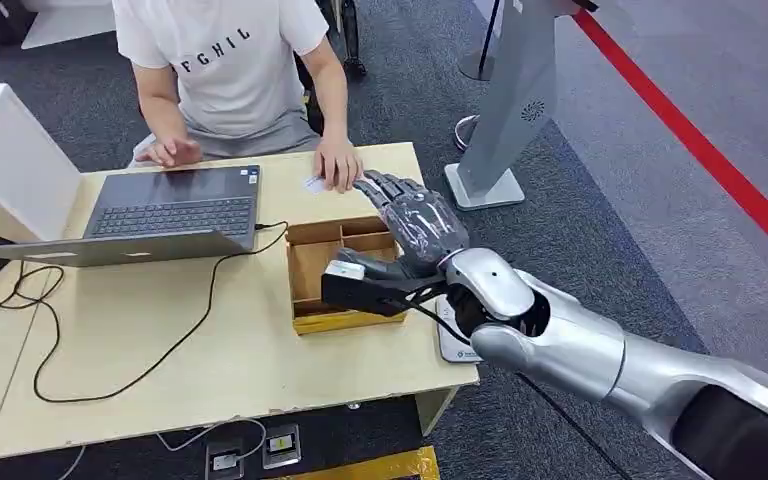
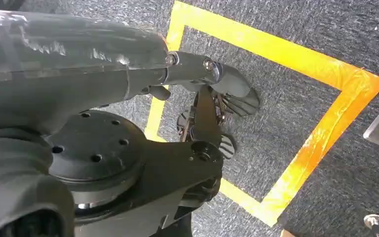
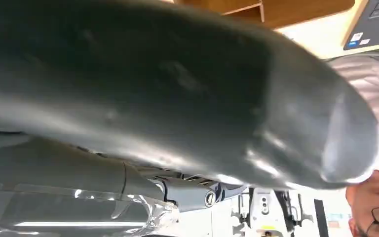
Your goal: Pass the card to the sensor for recognition and then transmit it.
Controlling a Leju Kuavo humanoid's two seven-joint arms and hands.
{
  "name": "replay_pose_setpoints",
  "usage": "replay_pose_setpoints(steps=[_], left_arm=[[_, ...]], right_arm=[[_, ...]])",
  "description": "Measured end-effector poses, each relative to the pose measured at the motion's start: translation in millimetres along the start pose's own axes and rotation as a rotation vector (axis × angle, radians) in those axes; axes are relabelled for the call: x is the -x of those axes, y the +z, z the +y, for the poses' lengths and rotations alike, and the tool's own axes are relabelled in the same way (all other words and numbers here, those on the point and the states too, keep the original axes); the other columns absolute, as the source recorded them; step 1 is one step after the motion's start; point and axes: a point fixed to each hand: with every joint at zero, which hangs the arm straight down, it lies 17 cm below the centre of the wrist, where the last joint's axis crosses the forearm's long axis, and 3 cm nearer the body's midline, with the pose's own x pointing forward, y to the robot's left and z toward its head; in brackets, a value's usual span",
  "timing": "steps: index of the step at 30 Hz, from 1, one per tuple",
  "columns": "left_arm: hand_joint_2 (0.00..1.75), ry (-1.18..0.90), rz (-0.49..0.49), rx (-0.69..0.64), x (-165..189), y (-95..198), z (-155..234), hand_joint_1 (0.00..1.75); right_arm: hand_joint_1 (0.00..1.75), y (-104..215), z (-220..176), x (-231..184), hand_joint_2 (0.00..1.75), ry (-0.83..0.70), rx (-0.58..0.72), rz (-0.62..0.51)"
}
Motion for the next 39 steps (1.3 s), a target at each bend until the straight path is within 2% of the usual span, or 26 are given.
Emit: replay_pose_setpoints(steps=[19,20,39], left_arm=[[0.00,0.005,0.003,0.003,0.9,0.2,-3.0,0.00],[0.00,0.007,0.003,0.002,0.9,0.2,-2.8,0.00],[0.00,0.007,0.001,0.005,0.6,0.2,-5.2,0.00]], right_arm=[[0.00,24.3,25.2,-3.3,0.00,0.022,-0.008,-0.010],[0.00,26.6,28.8,-4.2,1.75,0.025,-0.011,-0.011],[0.00,56.0,81.2,-17.1,1.75,0.074,-0.095,-0.033]])
